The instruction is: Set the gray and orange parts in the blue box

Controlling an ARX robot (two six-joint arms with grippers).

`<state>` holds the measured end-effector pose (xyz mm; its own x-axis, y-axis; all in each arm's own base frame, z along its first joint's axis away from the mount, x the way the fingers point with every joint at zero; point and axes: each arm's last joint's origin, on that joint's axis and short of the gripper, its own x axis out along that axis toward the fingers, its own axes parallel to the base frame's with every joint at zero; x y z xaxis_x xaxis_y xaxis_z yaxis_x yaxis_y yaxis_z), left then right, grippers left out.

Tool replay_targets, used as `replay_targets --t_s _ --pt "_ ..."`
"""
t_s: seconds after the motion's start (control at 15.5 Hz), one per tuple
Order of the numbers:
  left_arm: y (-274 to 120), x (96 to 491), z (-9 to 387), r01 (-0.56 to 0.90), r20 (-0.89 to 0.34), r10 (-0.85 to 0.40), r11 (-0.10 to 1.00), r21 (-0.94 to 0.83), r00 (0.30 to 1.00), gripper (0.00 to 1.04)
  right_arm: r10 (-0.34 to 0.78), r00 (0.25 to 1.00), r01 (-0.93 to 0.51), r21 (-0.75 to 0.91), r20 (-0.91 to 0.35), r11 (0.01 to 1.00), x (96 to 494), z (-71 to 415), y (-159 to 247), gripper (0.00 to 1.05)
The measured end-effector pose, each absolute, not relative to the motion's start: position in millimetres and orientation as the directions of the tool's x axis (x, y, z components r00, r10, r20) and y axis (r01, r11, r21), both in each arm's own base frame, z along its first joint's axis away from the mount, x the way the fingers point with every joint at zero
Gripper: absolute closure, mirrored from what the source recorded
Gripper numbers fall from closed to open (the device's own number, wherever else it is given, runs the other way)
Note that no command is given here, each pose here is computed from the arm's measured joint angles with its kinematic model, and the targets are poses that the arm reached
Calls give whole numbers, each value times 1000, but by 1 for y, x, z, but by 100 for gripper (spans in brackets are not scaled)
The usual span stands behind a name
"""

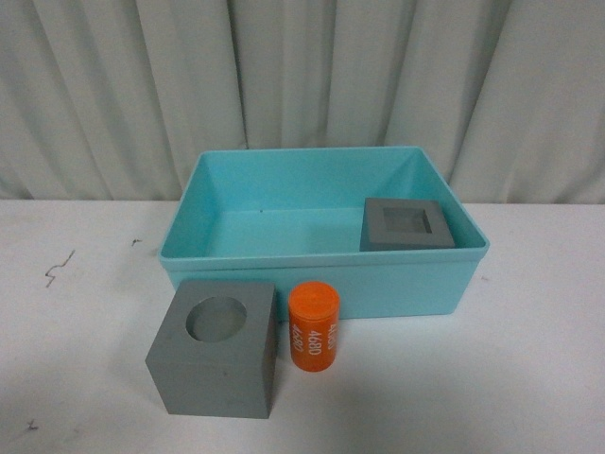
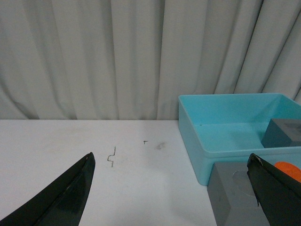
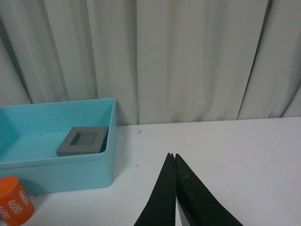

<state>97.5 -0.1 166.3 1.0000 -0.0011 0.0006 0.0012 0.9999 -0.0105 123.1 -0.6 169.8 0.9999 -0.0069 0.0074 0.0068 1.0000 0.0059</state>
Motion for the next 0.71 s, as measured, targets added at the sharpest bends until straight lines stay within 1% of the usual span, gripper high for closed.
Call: replay_targets --t_s 0.71 --pt "0 97 166 1 1 -1 1000 -10 1000 7 -7 1000 7 6 13 1000 109 170 -1 103"
